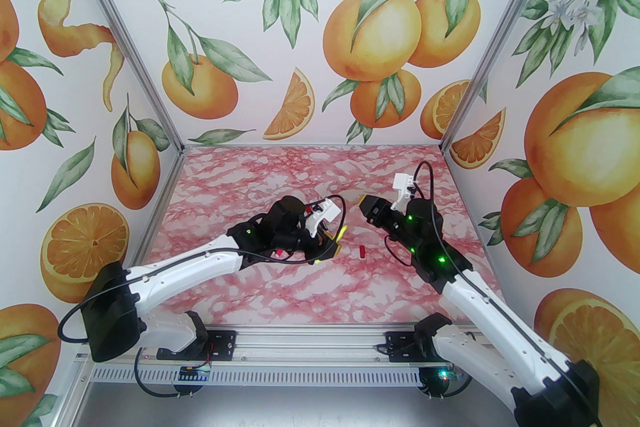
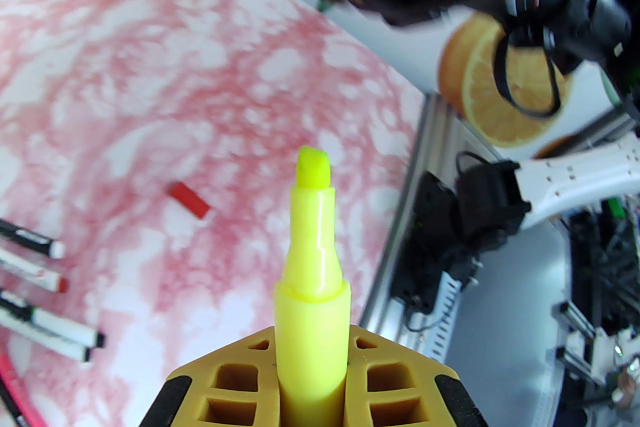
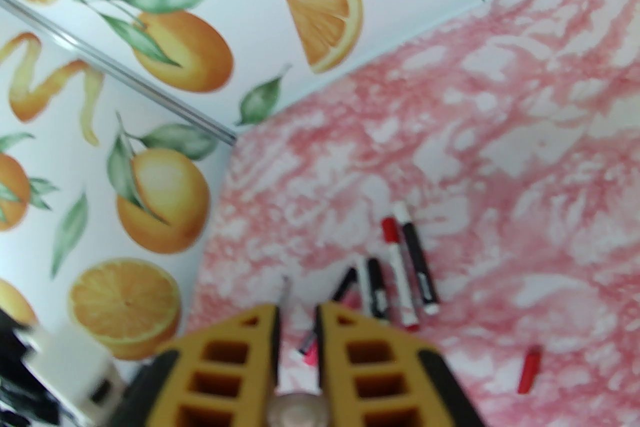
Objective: Open the pen caps
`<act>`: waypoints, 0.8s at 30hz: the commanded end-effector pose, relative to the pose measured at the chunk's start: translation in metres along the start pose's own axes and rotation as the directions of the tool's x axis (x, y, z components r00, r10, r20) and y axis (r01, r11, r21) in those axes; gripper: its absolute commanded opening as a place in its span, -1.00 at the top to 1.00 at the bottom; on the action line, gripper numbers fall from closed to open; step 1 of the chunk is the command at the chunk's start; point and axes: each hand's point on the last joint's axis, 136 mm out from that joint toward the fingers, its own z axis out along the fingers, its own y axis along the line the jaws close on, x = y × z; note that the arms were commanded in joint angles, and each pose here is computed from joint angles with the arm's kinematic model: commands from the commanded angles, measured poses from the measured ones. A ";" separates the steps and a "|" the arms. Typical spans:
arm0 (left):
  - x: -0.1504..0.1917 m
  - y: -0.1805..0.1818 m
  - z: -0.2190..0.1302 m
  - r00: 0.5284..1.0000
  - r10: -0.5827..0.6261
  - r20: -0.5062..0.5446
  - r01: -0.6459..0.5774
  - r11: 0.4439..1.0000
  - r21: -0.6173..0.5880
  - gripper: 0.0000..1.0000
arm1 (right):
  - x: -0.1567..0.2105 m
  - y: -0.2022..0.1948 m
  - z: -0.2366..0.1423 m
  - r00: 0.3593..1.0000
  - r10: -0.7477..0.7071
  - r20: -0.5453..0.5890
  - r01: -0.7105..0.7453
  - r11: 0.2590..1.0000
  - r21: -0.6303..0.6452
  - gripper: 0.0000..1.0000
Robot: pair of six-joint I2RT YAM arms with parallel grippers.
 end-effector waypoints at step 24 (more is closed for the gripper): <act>0.011 0.056 -0.049 0.997 -0.047 0.069 0.067 0.942 -0.330 0.93 | 0.107 -0.160 0.019 0.950 -0.074 -0.302 0.212 0.864 0.456 0.65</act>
